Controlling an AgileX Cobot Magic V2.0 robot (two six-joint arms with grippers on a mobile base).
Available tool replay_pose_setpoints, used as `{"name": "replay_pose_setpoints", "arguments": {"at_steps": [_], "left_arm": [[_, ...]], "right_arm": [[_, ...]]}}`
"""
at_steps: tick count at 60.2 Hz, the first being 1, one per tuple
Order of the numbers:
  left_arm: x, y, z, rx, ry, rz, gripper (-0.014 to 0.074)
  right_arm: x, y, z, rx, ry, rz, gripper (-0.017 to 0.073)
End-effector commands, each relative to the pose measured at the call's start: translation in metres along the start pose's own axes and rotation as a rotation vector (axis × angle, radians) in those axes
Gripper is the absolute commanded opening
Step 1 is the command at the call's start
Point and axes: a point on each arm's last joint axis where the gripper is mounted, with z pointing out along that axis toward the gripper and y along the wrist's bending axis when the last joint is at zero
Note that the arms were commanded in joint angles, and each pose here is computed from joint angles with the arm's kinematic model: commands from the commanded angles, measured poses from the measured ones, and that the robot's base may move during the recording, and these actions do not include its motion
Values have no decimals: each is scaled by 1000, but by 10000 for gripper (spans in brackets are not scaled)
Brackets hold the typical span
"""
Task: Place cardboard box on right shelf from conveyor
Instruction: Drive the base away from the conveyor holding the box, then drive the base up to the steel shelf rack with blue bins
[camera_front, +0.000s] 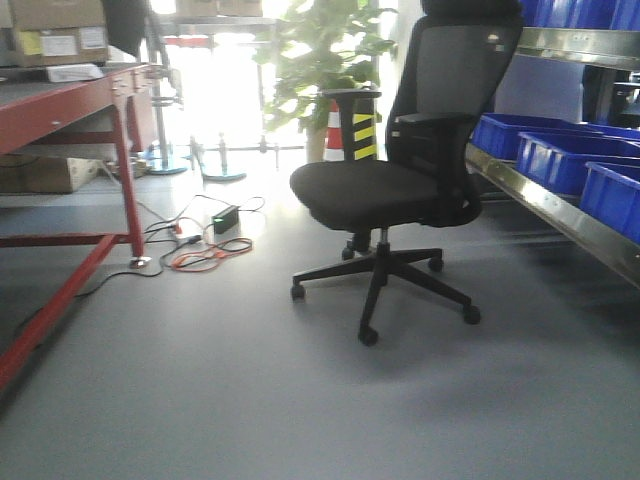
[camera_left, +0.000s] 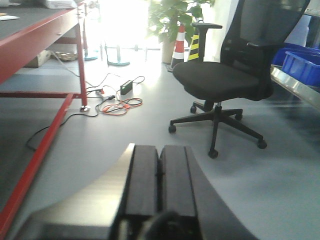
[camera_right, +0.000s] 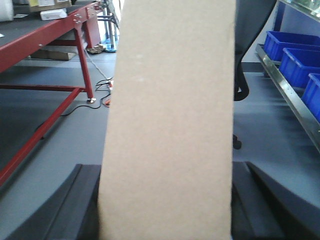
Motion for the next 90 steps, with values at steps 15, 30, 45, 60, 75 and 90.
{"name": "replay_pose_setpoints", "arguments": {"at_steps": [15, 30, 45, 60, 75, 90], "left_arm": [[-6, 0, -1, 1, -91, -6, -116], [-6, 0, -1, 1, -91, -6, -115], [-6, 0, -1, 1, -91, -6, -116], [-6, 0, -1, 1, -91, -6, -116], [-6, 0, -1, 1, -91, -6, -116], [-6, 0, -1, 1, -91, -6, -116]], "right_arm": [[-16, 1, -1, -4, -113, -12, 203], [-16, 1, -1, -3, -112, -12, 203], [-16, 1, -1, -3, -112, -12, 203], [-16, 1, -1, -3, -112, -12, 203], [-16, 1, -1, -3, -112, -12, 203], [-16, 1, -1, -3, -112, -12, 203]]}}
